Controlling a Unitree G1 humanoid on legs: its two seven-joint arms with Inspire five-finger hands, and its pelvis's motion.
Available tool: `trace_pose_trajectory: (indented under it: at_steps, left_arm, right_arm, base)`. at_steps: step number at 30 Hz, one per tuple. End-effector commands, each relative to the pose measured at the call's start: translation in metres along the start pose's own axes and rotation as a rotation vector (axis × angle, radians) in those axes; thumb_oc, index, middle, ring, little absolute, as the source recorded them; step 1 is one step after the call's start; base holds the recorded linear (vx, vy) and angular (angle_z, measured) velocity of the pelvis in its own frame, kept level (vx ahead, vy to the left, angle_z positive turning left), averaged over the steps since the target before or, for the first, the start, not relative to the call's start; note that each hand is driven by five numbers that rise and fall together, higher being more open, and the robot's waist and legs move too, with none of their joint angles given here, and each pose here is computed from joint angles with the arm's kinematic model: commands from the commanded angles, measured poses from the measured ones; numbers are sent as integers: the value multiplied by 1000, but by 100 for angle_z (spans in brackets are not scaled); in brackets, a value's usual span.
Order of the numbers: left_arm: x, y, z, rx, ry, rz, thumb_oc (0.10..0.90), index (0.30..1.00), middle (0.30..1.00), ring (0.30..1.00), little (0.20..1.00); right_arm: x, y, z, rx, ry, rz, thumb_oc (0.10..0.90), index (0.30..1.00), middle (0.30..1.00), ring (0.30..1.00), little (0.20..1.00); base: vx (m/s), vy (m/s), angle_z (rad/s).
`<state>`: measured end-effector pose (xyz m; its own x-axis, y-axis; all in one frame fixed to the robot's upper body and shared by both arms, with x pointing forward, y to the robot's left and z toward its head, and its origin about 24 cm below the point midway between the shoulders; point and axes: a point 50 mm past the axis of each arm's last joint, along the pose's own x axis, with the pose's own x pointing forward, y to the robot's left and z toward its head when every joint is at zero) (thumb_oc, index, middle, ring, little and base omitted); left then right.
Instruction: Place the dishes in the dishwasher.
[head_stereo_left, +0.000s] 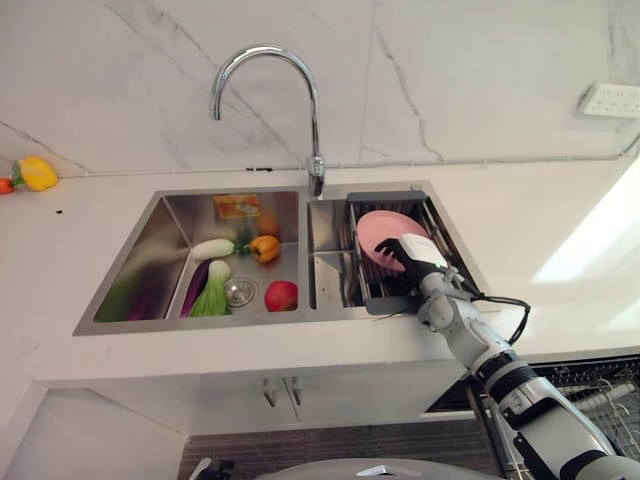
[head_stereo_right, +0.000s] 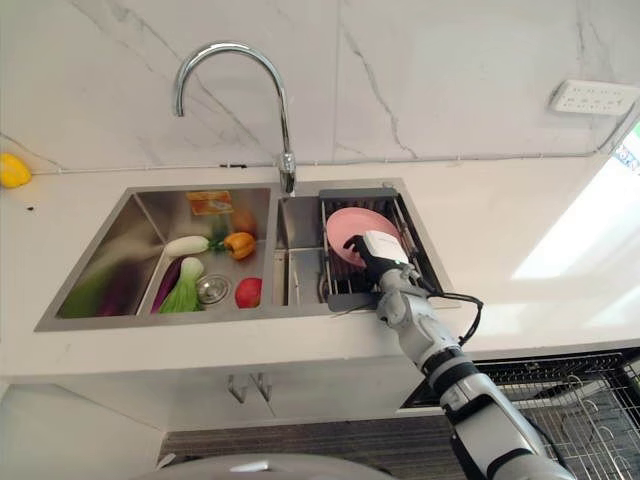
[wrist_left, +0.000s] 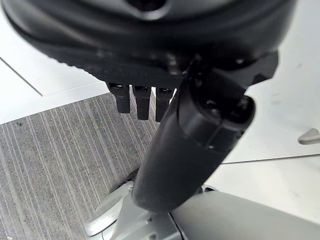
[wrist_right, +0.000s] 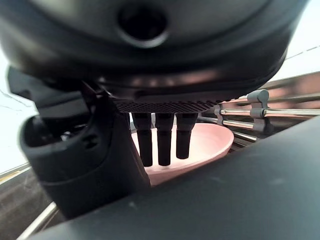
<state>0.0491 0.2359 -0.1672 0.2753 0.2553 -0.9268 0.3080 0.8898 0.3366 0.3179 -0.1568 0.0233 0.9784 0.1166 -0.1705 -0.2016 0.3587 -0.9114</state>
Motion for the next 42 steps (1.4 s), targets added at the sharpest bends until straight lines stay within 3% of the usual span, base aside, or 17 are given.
trace_pose_trajectory:
  at_steps: [1,15,21,24,27,30,34,42]
  left_arm:
    - [3,-3,31,87,-94,-3,800,900,900,900,900]
    - [3,-6,32,72,-104,-4,800,900,900,900,900]
    - [3,-6,29,65,-96,9,800,900,900,900,900]
    - [3,-5,28,62,-93,13,800,900,900,900,900]
    - [3,-3,26,53,-85,31,800,900,900,900,900]
    - [3,-2,24,48,-77,35,800,900,900,900,900]
    - [3,0,22,39,-69,37,800,900,900,900,900]
    - [3,0,21,36,-70,31,800,900,900,900,900]
  right_arm:
    - [26,-60,40,-127,-142,-268,400,300,300,300,300]
    - [19,-73,36,-90,-152,-356,400,300,300,300,300]
    - [-7,-116,39,109,-261,-617,400,300,300,300,300]
    - [-13,-125,40,139,-285,-665,400,300,300,300,300]
    - [-39,-153,45,328,-400,-810,400,300,300,300,300]
    - [-48,-161,44,410,-435,-851,400,300,300,300,300]
    - [-52,-161,45,526,-476,-821,400,300,300,300,300]
    - [-46,-145,36,600,-429,-723,400,300,300,300,300]
  base:
    - [0,0,0]
    - [0,0,0]
    - [0,0,0]
    - [0,0,0]
    - [0,0,0]
    - [0,0,0]
    - [0,0,0]
    - [-3,5,-2]
